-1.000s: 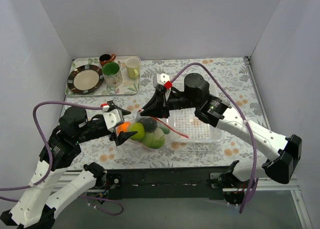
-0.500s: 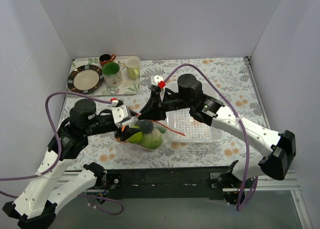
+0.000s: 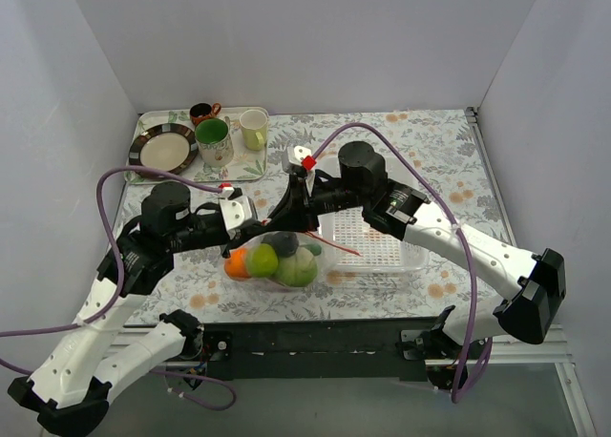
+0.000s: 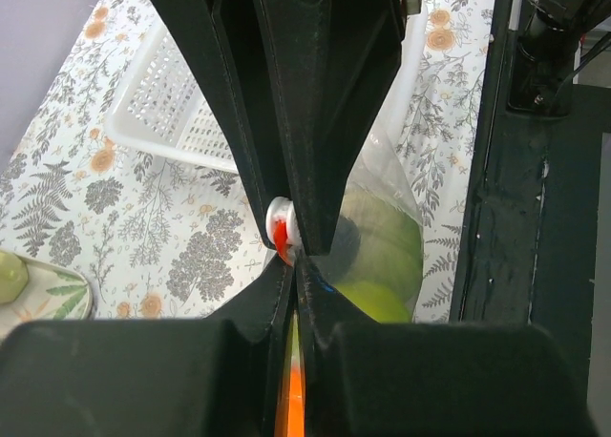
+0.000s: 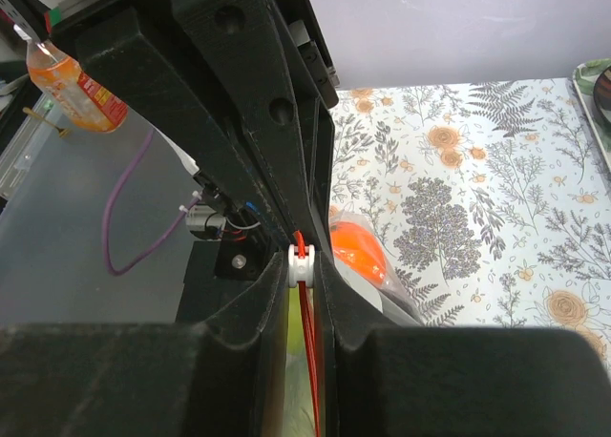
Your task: Open the zip-top bag and remove the fake food
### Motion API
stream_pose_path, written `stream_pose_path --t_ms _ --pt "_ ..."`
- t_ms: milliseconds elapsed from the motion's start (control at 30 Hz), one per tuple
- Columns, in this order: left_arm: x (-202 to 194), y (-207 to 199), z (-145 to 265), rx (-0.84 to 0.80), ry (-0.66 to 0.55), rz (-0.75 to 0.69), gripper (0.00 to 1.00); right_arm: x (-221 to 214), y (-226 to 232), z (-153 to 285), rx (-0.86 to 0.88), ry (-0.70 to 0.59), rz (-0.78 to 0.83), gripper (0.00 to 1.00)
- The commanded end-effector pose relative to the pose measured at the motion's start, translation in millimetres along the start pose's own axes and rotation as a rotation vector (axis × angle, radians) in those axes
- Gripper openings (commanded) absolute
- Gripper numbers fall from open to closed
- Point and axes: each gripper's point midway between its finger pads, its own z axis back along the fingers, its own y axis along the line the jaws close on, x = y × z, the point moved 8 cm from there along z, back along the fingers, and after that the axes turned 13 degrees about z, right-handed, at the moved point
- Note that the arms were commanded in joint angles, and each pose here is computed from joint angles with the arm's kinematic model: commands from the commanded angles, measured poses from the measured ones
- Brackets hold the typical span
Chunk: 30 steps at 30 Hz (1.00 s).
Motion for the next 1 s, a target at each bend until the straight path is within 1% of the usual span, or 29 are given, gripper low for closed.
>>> stream_pose_path --t_ms 0,100,167,333,600,767,967 --pt "17.3 -1.9 6.5 0.000 -0.032 -0.030 0.00 24.5 2.2 9.3 -0.038 -0.059 0.110 0.01" --pt "30.0 0.1 13.9 0.041 -0.046 -0.056 0.00 13.6 0.6 11.1 -0.061 -0.025 0.125 0.01" --pt "36.8 1.8 19.6 0.073 -0.052 -0.087 0.00 1.9 4.0 15.2 -0.066 0.009 0.107 0.01" --pt "37.4 4.8 31.4 0.160 -0.038 -0.115 0.00 -13.4 4.8 25.0 -0.107 0.041 0.094 0.01" --pt "43.6 7.0 46.2 0.258 -0.054 -0.142 0.00 -68.2 -8.2 37.6 -0.158 0.143 0.003 0.01" --pt "40.4 12.3 50.6 0.324 -0.046 -0.171 0.00 -90.6 -16.6 49.0 -0.210 0.176 -0.034 0.01" --pt "38.7 23.3 50.2 0.410 -0.042 -0.199 0.00 -118.9 -22.1 57.5 -0.265 0.286 -0.067 0.01"
